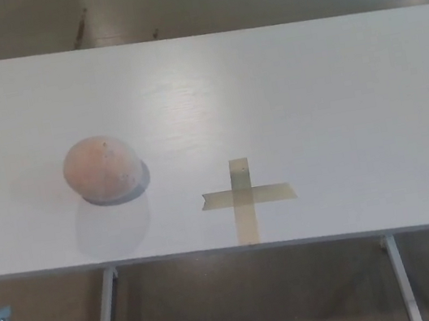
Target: Use the left hand to take the pink dumpling toy on a person's hand and put it on the desk.
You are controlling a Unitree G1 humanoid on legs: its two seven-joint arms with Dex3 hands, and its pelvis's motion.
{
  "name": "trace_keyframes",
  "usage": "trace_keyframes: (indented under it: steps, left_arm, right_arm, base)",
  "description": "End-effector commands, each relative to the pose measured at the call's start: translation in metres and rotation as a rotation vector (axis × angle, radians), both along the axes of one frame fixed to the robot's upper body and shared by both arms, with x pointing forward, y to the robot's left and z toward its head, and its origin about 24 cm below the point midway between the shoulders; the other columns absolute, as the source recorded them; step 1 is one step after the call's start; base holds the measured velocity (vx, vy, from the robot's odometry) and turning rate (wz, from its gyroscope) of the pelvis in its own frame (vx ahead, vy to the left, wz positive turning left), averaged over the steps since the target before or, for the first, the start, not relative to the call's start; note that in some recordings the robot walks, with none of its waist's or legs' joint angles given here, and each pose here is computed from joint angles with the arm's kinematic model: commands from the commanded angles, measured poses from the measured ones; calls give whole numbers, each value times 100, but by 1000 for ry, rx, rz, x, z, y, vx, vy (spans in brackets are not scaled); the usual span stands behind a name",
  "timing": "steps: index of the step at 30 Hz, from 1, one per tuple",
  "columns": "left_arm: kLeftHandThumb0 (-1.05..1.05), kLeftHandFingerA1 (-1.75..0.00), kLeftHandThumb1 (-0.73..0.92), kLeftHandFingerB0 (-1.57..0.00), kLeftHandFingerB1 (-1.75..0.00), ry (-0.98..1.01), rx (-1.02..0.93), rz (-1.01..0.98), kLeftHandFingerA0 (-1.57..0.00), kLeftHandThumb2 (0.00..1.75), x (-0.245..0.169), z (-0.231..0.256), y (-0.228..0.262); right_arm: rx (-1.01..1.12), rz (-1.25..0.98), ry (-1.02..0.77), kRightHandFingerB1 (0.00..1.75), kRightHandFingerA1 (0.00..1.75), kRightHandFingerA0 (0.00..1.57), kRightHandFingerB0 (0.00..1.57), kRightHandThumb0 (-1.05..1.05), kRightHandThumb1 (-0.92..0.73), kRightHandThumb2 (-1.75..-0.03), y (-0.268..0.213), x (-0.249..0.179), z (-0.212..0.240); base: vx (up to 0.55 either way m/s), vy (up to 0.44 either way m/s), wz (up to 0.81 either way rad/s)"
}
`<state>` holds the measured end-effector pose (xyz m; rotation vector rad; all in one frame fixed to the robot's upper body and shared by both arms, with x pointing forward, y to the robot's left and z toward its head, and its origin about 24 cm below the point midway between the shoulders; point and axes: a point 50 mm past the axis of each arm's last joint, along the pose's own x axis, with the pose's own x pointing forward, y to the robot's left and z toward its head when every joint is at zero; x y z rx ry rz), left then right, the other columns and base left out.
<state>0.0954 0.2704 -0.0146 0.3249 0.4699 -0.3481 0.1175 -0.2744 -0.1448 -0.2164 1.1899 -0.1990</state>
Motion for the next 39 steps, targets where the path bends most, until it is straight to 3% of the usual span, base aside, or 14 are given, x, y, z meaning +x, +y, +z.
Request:
trace_keyframes:
  steps: [1,2,3,4,8,9,10,13,15,19,20,21,30,39]
  left_arm:
    - [-77,-49,64,-23,-41,289,273,146,-36,97,24,-79,13]
    - [-77,-49,64,-23,-41,299,279,166,-36,97,28,-82,14]
    - [-72,-34,73,-37,-33,323,269,280,-38,64,36,-88,18]
    - [-78,-47,70,-26,-43,355,246,363,-31,100,38,-94,20]
    - [-69,-48,71,-21,-43,462,145,546,-30,105,27,-109,25]
    - [-69,-48,71,-21,-43,468,142,554,-30,105,26,-110,25]
    - [-68,-33,88,-24,-30,485,181,526,-34,67,24,-111,27]
    - [-73,-42,78,-13,-38,518,303,379,-22,95,26,-110,33]
    - [-70,-32,92,-15,-27,504,309,343,-28,68,35,-105,36]
    - [-71,-32,91,-15,-27,498,322,328,-29,68,41,-102,41]
    - [-74,-41,78,-8,-37,515,324,322,-18,98,40,-101,44]
    - [-34,-45,56,0,-47,521,329,316,0,112,40,-101,44]
    - [-34,-45,56,-1,-47,496,332,307,-1,111,53,-99,42]
    - [-73,-42,75,-9,-36,480,341,299,-20,95,61,-96,43]
  right_arm:
    - [-18,4,32,48,55,40,25,-39,-60,-94,1,-19,-5]
    - [-18,7,32,48,55,40,25,-39,-60,-94,2,-19,-5]
    - [-18,11,27,49,53,39,31,-41,-62,-93,3,-20,-6]
    - [-20,15,23,51,54,41,37,-41,-62,-92,4,-21,-6]
    - [-32,13,-1,52,56,45,37,-40,-62,-93,6,-22,-7]
    - [-33,11,-4,52,56,45,37,-40,-62,-93,6,-21,-7]
    - [-44,7,-23,53,57,49,40,-38,-62,-93,6,-18,-6]
    - [-73,-34,-87,40,44,58,48,-31,-76,-63,4,-7,-1]
    - [-82,-65,-116,40,44,60,48,-31,-75,-62,4,2,1]
    - [-84,-85,-128,40,44,61,47,-30,-75,-62,7,7,2]
    - [-79,-98,-126,40,44,61,47,-29,-75,-62,8,7,1]
    - [-76,-105,-127,39,44,60,46,-30,-75,-62,8,7,1]
    - [-73,-103,-154,39,44,59,47,-29,-74,-62,6,21,6]
    - [-79,-69,-162,41,44,59,50,-30,-74,-62,6,25,8]
  base:
    - [0,0,0]
    - [0,0,0]
    - [0,0,0]
    - [0,0,0]
    - [0,0,0]
    - [0,0,0]
    - [0,0,0]
    - [0,0,0]
    - [0,0,0]
    - [0,0,0]
    - [0,0,0]
    - [0,0,0]
    - [0,0,0]
    - [0,0,0]
